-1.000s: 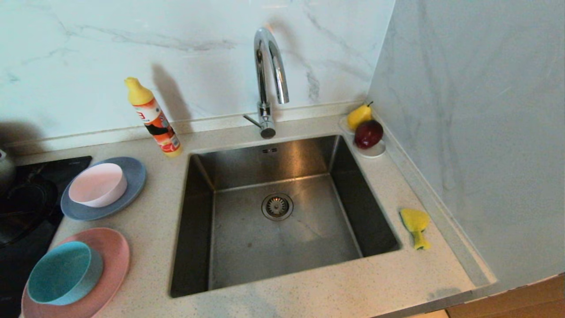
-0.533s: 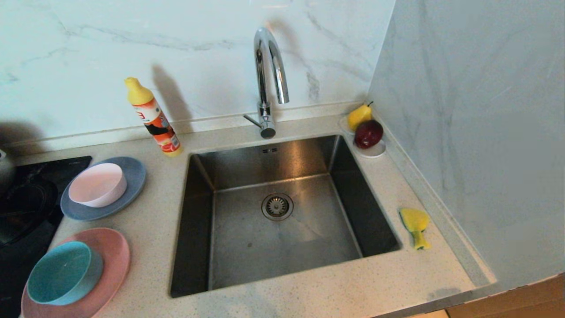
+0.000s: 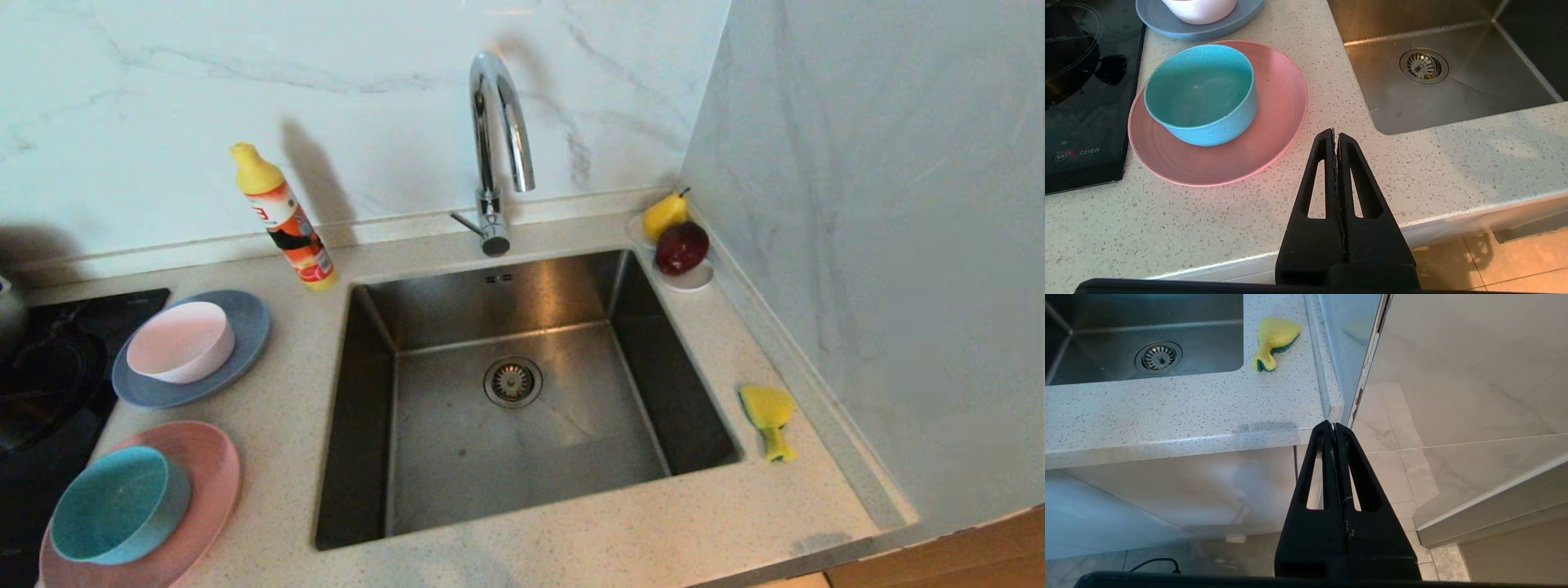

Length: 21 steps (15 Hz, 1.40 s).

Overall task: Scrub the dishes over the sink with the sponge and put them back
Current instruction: Turn on the faucet

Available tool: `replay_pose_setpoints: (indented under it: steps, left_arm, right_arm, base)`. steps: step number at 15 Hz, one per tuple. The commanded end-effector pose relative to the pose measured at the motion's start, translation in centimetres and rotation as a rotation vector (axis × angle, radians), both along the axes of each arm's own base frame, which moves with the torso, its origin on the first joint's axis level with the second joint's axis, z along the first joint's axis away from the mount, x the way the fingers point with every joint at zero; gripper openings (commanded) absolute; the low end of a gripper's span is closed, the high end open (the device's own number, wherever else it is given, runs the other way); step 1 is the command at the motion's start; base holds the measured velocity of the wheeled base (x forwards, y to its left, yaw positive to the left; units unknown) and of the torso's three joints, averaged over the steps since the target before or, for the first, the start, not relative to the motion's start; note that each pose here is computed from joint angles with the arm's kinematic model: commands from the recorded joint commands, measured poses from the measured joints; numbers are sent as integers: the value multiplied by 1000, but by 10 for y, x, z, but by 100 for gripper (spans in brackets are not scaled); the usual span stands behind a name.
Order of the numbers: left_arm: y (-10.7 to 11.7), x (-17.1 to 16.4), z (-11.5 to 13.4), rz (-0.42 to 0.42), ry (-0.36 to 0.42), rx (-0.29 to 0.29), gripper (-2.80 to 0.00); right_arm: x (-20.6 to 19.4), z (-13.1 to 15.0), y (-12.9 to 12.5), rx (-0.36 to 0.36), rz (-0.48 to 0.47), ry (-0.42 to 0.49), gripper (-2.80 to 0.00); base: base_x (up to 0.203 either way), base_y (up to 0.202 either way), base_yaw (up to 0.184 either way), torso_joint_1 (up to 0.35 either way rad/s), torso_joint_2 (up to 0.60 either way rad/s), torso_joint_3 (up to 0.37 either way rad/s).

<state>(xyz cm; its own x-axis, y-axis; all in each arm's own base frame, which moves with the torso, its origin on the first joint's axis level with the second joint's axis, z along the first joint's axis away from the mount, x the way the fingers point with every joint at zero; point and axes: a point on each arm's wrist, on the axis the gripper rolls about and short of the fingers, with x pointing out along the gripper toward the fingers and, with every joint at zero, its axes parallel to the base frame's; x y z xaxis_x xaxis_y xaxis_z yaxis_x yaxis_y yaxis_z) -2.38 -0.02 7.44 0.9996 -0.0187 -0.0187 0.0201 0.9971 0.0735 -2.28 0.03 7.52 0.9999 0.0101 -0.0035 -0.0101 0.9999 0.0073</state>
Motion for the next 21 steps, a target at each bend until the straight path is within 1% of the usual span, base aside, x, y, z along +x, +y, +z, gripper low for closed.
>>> replay_pose_setpoints:
  steps: [1, 3, 4, 6, 7, 10, 13, 15, 17, 18, 20, 21]
  left_arm:
    - [0, 1, -1, 5, 2, -2, -280]
    - [0, -3, 11, -1, -36, -5, -280]
    - [0, -8, 24, -9, -70, -6, -280]
    - [-1, -19, 54, -50, -111, -5, -280]
    - [-1, -21, 70, -69, -106, -8, -280]
    - [-2, 0, 117, -102, -11, -48, -280]
    - [-4, 47, 163, -146, 103, -107, -280]
    - [-5, 94, 182, -159, 199, -131, -280]
    - [-6, 141, 198, -176, 244, -152, -280]
    - [-7, 167, 207, -193, 254, -175, -280]
    - [-9, 215, 219, -241, 277, -240, -280]
    - [-9, 238, 219, -261, 301, -275, -280]
  right_arm:
    - [0, 0, 0, 0, 1, 0, -280]
    - [0, 0, 0, 0, 1, 0, -280]
    - [0, 0, 0, 0, 1, 0, -280]
    - [0, 0, 0, 0, 1, 0, -280]
    - [0, 0, 0, 0, 1, 0, -280]
    - [0, 0, 0, 0, 1, 0, -280]
    - [0, 0, 0, 0, 1, 0, -280]
    - [0, 0, 0, 0, 1, 0, -280]
    - [0, 0, 0, 0, 1, 0, -280]
    - [0, 0, 0, 0, 1, 0, -280]
    - [0, 0, 0, 0, 1, 0, -280]
    - [0, 0, 0, 0, 1, 0, -280]
  base:
    - [0, 0, 0, 0, 0, 0]
    - [0, 0, 0, 0, 0, 0]
    - [0, 0, 0, 0, 0, 0]
    - [0, 0, 0, 0, 0, 0]
    - [0, 0, 0, 0, 0, 0]
    - [0, 0, 0, 0, 0, 0]
    - [0, 0, 0, 0, 0, 0]
    - [0, 0, 0, 0, 0, 0]
    - [0, 0, 0, 0, 0, 0]
    - [0, 0, 0, 0, 0, 0]
    - [0, 0, 0, 0, 0, 0]
    - [0, 0, 0, 0, 0, 0]
